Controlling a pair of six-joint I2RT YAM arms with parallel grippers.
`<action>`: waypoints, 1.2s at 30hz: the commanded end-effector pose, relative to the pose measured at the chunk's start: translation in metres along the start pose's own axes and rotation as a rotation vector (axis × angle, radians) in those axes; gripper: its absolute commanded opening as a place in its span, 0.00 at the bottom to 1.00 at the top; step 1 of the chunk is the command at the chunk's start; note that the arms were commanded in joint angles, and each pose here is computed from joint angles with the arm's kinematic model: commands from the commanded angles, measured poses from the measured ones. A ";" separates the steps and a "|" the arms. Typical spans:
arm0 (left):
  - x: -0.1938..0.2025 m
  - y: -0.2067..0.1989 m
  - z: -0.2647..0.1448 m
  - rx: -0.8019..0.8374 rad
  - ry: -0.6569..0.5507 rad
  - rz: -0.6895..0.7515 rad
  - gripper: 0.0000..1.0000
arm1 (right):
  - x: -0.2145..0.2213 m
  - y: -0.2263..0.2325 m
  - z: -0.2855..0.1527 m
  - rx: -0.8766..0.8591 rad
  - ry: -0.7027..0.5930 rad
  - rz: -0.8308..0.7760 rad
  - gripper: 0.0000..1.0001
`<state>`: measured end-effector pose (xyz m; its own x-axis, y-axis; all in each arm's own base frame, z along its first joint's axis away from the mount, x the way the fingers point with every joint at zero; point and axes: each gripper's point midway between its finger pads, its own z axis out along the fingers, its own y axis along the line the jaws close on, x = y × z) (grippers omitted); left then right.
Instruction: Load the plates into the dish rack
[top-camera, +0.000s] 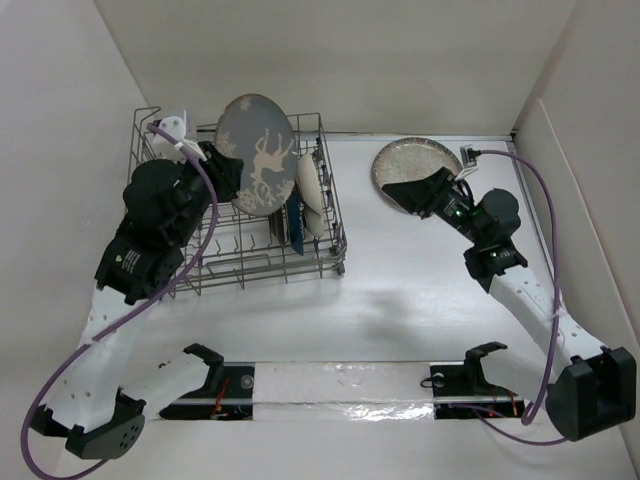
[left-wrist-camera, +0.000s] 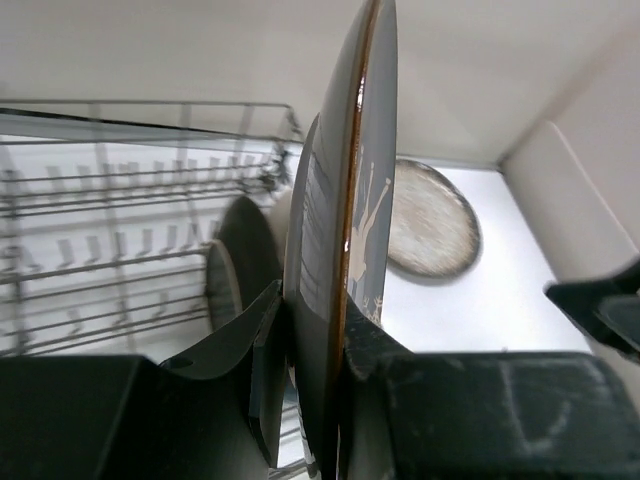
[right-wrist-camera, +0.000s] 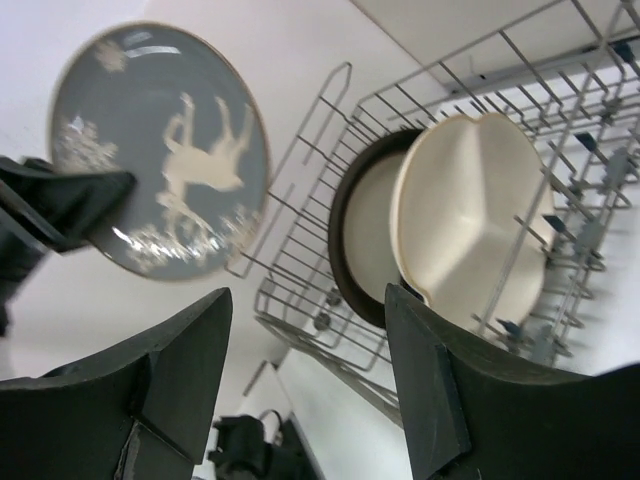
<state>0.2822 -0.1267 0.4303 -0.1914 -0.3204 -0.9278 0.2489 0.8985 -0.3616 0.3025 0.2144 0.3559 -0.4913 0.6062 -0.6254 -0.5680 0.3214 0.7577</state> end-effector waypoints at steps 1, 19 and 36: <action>-0.066 0.020 -0.034 -0.145 -0.210 -0.011 0.00 | 0.010 -0.023 -0.011 0.087 0.007 -0.061 0.67; 0.010 0.108 0.008 -0.584 -0.009 0.211 0.00 | 0.028 -0.045 -0.033 0.128 0.052 -0.088 0.65; 0.085 0.099 0.063 -0.524 0.150 0.256 0.00 | 0.033 -0.050 -0.033 0.133 0.066 -0.082 0.64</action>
<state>0.3338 -0.0790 0.2724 -0.4825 0.0269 -0.8755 -0.1518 0.9818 0.1138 0.2950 0.1945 0.2918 -0.5045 0.5419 -0.6722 -0.4915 0.4599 0.7396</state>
